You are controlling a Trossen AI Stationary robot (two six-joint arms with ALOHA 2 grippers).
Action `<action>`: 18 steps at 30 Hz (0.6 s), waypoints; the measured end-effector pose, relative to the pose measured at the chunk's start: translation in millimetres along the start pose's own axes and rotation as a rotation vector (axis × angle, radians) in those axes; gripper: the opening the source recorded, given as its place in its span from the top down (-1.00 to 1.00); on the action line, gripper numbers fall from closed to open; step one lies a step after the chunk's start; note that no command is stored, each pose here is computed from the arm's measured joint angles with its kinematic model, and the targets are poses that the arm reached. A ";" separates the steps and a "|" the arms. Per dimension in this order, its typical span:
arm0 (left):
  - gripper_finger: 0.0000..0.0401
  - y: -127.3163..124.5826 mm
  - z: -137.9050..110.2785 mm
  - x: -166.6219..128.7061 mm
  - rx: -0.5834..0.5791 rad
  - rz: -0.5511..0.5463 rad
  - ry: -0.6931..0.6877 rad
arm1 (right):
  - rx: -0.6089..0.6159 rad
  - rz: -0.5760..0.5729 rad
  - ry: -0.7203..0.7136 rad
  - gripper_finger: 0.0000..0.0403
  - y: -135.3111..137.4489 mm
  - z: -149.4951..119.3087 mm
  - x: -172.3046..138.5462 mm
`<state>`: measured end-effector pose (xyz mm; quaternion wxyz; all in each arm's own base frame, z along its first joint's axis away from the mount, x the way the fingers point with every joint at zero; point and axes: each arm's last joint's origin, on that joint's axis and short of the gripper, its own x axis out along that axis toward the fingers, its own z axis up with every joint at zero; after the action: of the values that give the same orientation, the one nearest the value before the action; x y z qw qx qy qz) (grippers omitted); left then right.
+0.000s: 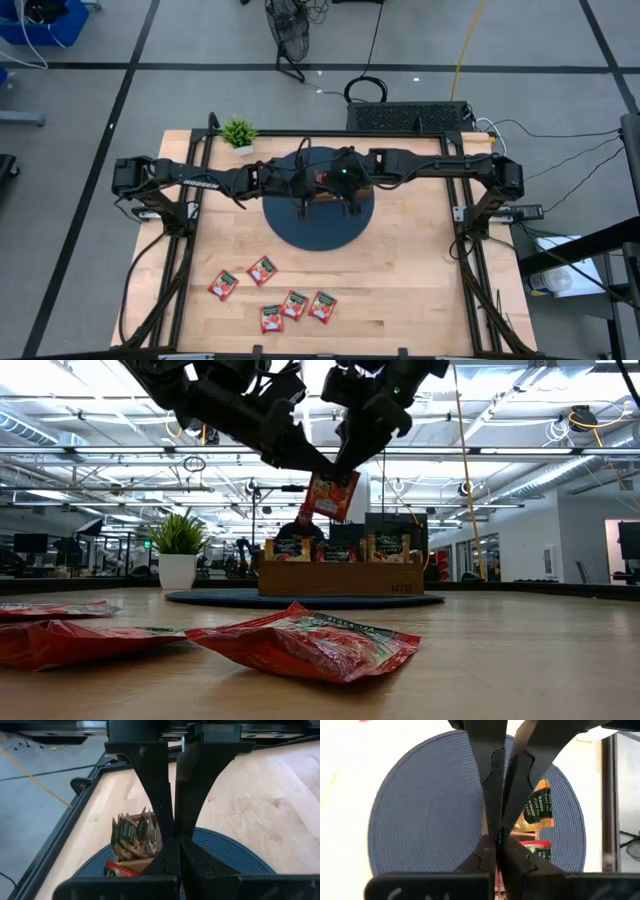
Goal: Pick & Place Tea
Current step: Put the red tea bag into the middle section of the wooden organizer
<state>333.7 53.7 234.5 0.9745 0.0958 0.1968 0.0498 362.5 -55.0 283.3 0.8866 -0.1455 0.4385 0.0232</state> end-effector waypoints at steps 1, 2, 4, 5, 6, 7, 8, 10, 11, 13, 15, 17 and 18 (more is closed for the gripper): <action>0.99 0.2 -0.2 0.0 0.000 0.003 0.002 | -0.005 -0.012 0.001 0.98 -0.3 0.2 0.3; 0.98 0.5 -0.2 0.0 0.000 0.010 0.003 | -0.014 -0.034 0.003 0.99 -1.1 0.5 0.3; 0.98 1.8 0.5 -0.4 -0.001 0.025 -0.001 | -0.026 -0.088 0.014 0.99 -5.1 0.0 0.2; 0.98 2.6 2.2 -2.8 -0.002 0.037 -0.004 | -0.023 -0.103 0.016 0.99 -8.5 -0.9 0.1; 0.98 3.4 4.4 -6.6 -0.002 0.048 -0.002 | -0.012 -0.111 0.014 1.00 -13.0 -1.4 -0.7; 0.97 4.2 7.4 -10.6 -0.004 0.059 -0.009 | 0.002 -0.118 0.015 1.00 -18.0 -2.2 -2.4; 0.96 5.3 10.8 -14.9 -0.005 0.072 -0.019 | 0.014 -0.123 0.023 1.00 -22.7 -4.6 -3.7; 0.93 7.7 20.6 -25.8 -0.006 0.100 -0.056 | 0.039 -0.131 0.044 1.00 -29.9 -9.7 -4.9; 0.91 8.5 25.9 -33.9 -0.006 0.111 -0.072 | 0.055 -0.123 0.067 1.00 -33.3 -14.2 -3.6; 0.88 10.8 36.6 -45.8 -0.007 0.136 -0.122 | 0.077 -0.097 0.098 1.00 -37.4 -21.7 -0.3; 0.87 12.2 40.1 -57.2 -0.006 0.145 -0.124 | 0.086 -0.108 0.107 1.00 -41.6 -24.1 -2.6; 0.87 13.6 44.7 -63.9 0.005 0.158 -0.148 | 0.093 -0.100 0.108 1.00 -43.4 -25.2 -5.3; 0.87 13.9 46.5 -68.3 0.019 0.159 -0.150 | 0.091 -0.101 0.105 1.00 -44.0 -25.2 -4.9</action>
<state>288.4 50.3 305.0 0.9785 0.1236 0.1155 0.1180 347.5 -103.7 283.2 0.8681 -0.1280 0.4771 -0.0491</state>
